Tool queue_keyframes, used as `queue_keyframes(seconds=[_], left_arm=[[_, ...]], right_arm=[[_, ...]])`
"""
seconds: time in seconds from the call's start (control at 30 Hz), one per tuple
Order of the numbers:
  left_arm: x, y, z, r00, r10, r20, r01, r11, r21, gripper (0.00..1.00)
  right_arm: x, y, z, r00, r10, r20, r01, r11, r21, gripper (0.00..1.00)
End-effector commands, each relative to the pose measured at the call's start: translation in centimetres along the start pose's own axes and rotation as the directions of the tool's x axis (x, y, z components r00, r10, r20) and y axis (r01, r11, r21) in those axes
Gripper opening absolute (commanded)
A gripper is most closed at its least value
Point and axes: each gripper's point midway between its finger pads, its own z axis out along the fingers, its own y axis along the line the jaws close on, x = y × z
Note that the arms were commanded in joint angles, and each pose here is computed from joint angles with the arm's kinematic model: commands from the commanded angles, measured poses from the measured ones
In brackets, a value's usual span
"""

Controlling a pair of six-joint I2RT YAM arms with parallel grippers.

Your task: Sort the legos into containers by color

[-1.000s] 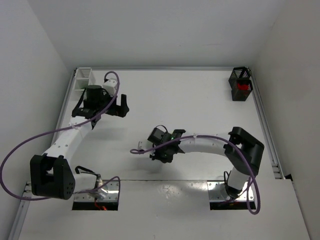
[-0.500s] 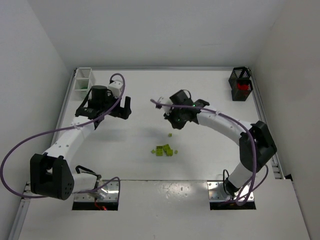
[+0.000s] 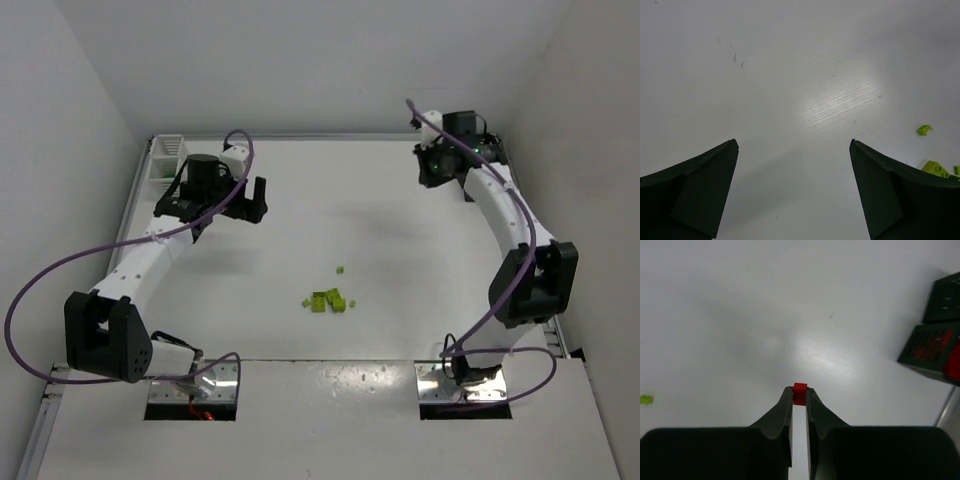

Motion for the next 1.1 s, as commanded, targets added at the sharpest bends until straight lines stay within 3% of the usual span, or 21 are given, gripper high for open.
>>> queue_keyframes(seconds=[0.0,0.27,0.63,0.87,0.93,0.97,1.07], left_arm=[[-1.8,-1.0,-0.4,0.999,0.027,0.038,-0.028,0.999,0.026,1.0],[-1.6,-1.6,-0.1,0.999,0.046,0.028,-0.047,0.998,0.042,1.0],[-1.3,-1.6,0.2,0.998,0.053,0.02,-0.054,0.998,0.042,1.0],[-1.3,-1.9,0.2,0.998,0.058,0.02,-0.059,0.997,0.05,1.0],[-1.3,-1.9,0.2,0.998,0.058,0.02,-0.059,0.997,0.05,1.0],[-1.3,-1.9,0.2,0.998,0.058,0.02,-0.059,0.997,0.05,1.0],[-1.1,-2.1,0.2,0.998,0.066,0.012,-0.066,0.996,0.06,1.0]], right_arm=[[-1.0,-5.8,-0.3,0.998,0.057,0.012,-0.058,0.994,0.094,0.0],[0.4,-18.3,0.6,0.977,0.215,0.013,-0.213,0.954,0.209,0.0],[2.5,-24.8,3.3,0.958,0.286,-0.003,-0.274,0.92,0.28,0.0],[3.4,-25.5,5.2,0.952,0.305,-0.026,-0.285,0.914,0.29,0.14],[3.0,-25.8,5.3,0.955,0.297,-0.007,-0.282,0.913,0.296,0.23],[3.4,-25.7,5.5,0.953,0.301,-0.018,-0.283,0.913,0.293,0.33],[3.6,-25.5,5.5,0.953,0.301,-0.018,-0.283,0.913,0.293,0.42]])
